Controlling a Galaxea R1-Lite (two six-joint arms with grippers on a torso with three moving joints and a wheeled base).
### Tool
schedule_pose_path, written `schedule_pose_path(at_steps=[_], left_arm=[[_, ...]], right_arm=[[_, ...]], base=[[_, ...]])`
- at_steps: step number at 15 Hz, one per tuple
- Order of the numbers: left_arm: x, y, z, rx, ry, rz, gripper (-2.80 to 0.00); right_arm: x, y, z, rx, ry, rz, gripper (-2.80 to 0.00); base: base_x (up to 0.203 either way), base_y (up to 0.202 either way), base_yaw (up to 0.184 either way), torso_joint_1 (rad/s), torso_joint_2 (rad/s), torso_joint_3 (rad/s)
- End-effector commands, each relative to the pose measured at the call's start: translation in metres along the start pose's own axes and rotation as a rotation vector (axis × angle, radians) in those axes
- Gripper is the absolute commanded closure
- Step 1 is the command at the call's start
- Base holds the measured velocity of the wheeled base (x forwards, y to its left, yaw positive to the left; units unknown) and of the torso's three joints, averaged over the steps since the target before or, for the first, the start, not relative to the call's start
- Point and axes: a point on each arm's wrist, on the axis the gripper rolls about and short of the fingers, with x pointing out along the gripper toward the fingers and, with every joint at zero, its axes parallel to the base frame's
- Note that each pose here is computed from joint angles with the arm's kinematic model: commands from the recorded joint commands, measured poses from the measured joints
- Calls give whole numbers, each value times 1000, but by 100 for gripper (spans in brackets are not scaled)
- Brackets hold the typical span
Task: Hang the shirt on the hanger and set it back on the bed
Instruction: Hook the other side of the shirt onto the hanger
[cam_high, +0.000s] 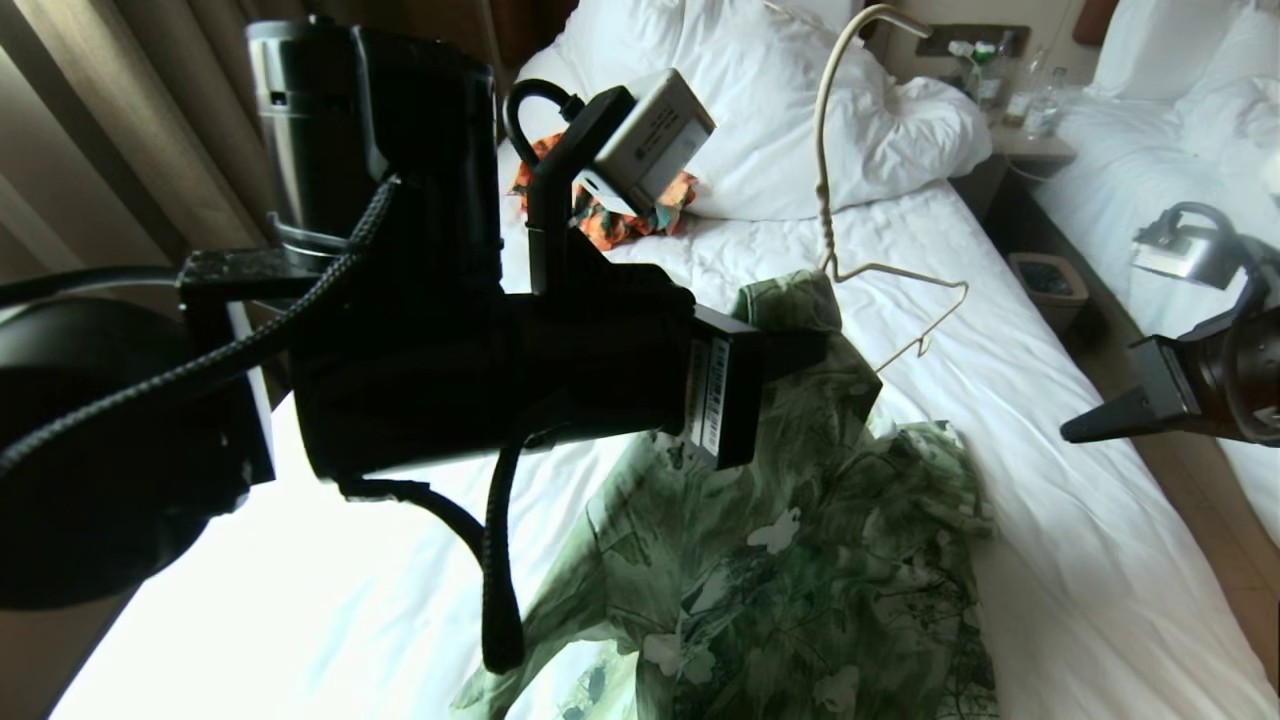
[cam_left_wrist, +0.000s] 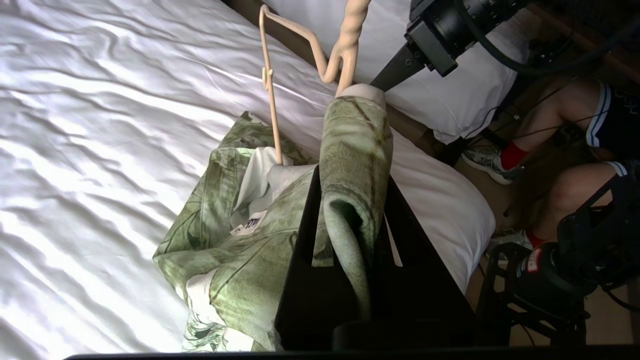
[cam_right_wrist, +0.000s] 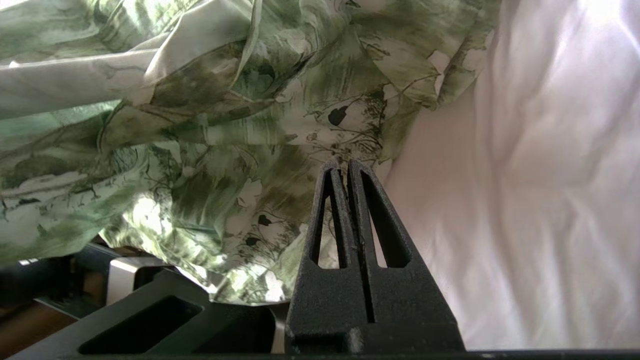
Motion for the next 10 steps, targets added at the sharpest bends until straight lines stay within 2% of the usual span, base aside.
schedule_pose_path(at_steps=[1,2,3,5,10], left_arm=[[-1,-1,1,1,-6,-2,0],[-2,-1,2,1,-7,-2,0],[-3,-1,3,2,-12,-2,0],[-4,-1,3,2,-13,-2,0],[-4,-3,4,4,-17,-7,0]], right_arm=[[23,-3,2,28,17,18,0],[29,-2,3,37,-8,36,0],[37,2,4,75,-25,59,-280],[51,10,5,139,-36,96,-280],[80,16,2,180,-45,125,-280]], base=[[0,0,0,0,0,0],[0,0,0,0,0,0],[0,0,0,0,0,0],[0,0,0,0,0,0],[0,0,0,0,0,0]])
